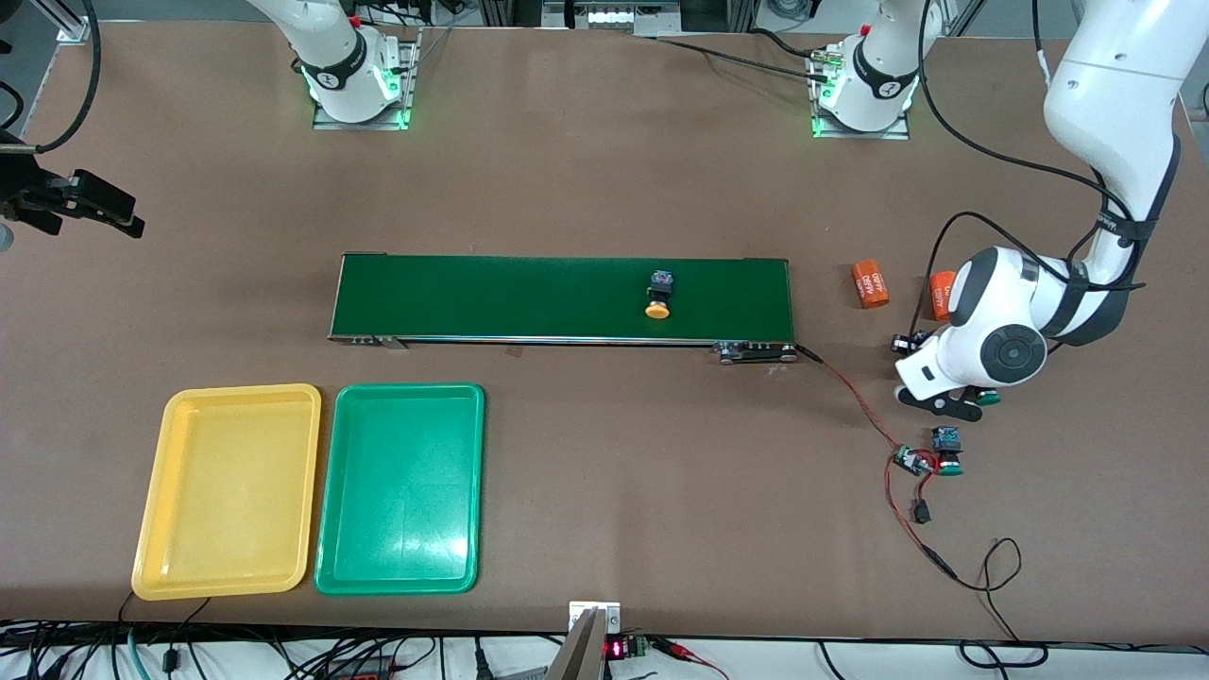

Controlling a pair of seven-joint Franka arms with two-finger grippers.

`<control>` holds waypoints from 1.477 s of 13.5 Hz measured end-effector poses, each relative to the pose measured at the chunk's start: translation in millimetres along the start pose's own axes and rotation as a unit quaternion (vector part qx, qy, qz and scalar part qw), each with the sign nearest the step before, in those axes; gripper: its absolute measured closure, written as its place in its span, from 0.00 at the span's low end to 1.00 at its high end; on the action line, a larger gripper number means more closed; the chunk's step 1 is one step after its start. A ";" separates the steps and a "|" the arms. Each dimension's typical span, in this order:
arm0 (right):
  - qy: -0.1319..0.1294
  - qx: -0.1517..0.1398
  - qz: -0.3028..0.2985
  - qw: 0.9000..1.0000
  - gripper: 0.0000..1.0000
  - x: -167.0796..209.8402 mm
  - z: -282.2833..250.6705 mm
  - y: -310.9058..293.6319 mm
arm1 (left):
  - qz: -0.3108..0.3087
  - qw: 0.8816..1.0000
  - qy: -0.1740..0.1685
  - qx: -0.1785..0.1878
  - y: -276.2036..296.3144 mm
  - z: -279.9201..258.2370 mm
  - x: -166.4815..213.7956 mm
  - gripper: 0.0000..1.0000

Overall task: Sort buttons by color to trays
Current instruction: 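Place the second yellow button on the conveyor belt with the left gripper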

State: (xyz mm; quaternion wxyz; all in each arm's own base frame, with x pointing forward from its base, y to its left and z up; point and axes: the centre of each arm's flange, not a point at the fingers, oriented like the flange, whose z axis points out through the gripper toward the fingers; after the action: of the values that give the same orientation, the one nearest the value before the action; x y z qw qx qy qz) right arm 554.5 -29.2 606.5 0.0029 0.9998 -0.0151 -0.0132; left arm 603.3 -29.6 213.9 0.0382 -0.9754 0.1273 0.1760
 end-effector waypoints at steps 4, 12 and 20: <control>0.000 0.000 0.000 1.000 0.00 0.0 -0.1 0.0 | 0.015 0.998 -0.016 -0.059 99.5 -60.7 -7.2 0.59; 0.000 0.000 0.001 1.000 0.00 0.0 -0.1 0.8 | -0.046 0.995 -0.018 -0.083 257.3 -33.9 -10.3 0.59; 0.000 0.000 0.001 1.000 0.00 0.0 -0.1 1.0 | -0.089 0.992 -0.033 -0.085 241.2 -39.9 -6.1 0.06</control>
State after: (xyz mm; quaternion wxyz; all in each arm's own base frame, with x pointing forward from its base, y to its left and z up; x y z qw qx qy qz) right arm 554.5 -30.2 606.6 0.0031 0.9998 -0.0160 -0.0129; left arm 547.9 -265.7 246.2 -0.0250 -0.9761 0.0230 0.2145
